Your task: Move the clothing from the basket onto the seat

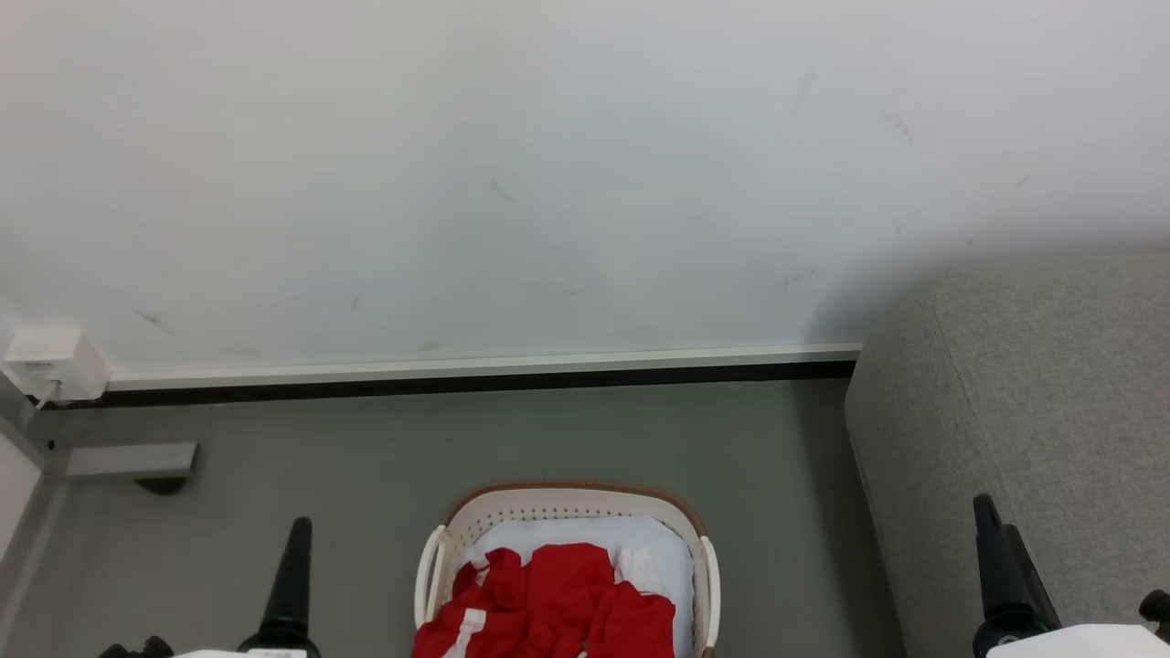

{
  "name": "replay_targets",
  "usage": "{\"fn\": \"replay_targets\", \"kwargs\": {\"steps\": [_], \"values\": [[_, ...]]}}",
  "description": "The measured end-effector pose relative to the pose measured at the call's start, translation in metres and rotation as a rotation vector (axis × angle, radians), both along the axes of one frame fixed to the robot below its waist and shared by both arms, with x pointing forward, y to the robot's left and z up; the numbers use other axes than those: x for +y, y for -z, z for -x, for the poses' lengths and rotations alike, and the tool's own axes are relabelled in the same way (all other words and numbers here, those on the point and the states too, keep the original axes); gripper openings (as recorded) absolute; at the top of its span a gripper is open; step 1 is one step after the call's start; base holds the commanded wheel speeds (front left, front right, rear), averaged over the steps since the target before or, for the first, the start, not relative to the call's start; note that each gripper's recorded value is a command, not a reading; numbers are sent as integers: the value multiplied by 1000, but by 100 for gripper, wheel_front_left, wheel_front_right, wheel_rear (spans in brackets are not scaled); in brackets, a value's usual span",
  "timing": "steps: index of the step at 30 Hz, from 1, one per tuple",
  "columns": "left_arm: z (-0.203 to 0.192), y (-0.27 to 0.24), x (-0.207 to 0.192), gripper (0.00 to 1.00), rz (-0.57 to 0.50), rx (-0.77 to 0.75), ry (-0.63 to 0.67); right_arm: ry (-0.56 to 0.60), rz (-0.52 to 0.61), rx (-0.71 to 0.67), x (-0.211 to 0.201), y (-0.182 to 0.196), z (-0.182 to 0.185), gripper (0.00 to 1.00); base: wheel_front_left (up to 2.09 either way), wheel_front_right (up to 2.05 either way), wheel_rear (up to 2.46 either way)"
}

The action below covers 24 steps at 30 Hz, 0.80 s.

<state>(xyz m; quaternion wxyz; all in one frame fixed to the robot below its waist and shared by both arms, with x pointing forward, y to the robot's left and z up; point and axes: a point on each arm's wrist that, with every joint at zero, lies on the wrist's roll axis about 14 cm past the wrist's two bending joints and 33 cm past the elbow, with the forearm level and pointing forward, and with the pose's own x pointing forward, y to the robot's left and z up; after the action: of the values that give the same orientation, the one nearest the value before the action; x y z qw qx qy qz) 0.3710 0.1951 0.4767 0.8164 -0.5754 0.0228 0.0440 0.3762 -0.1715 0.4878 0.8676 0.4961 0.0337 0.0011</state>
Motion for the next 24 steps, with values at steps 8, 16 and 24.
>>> {"fn": "replay_targets", "kwargs": {"steps": [8,16,24], "values": [[-1,-9,0,100,-126,-29,5,-20,129,-11,6,1,2,100,0,0,0],[-1,-17,-2,100,-248,-56,10,-33,246,-28,9,-1,3,100,0,0,0],[-1,-20,-9,100,-369,-70,36,-47,354,-36,12,1,5,100,0,0,0]]}}
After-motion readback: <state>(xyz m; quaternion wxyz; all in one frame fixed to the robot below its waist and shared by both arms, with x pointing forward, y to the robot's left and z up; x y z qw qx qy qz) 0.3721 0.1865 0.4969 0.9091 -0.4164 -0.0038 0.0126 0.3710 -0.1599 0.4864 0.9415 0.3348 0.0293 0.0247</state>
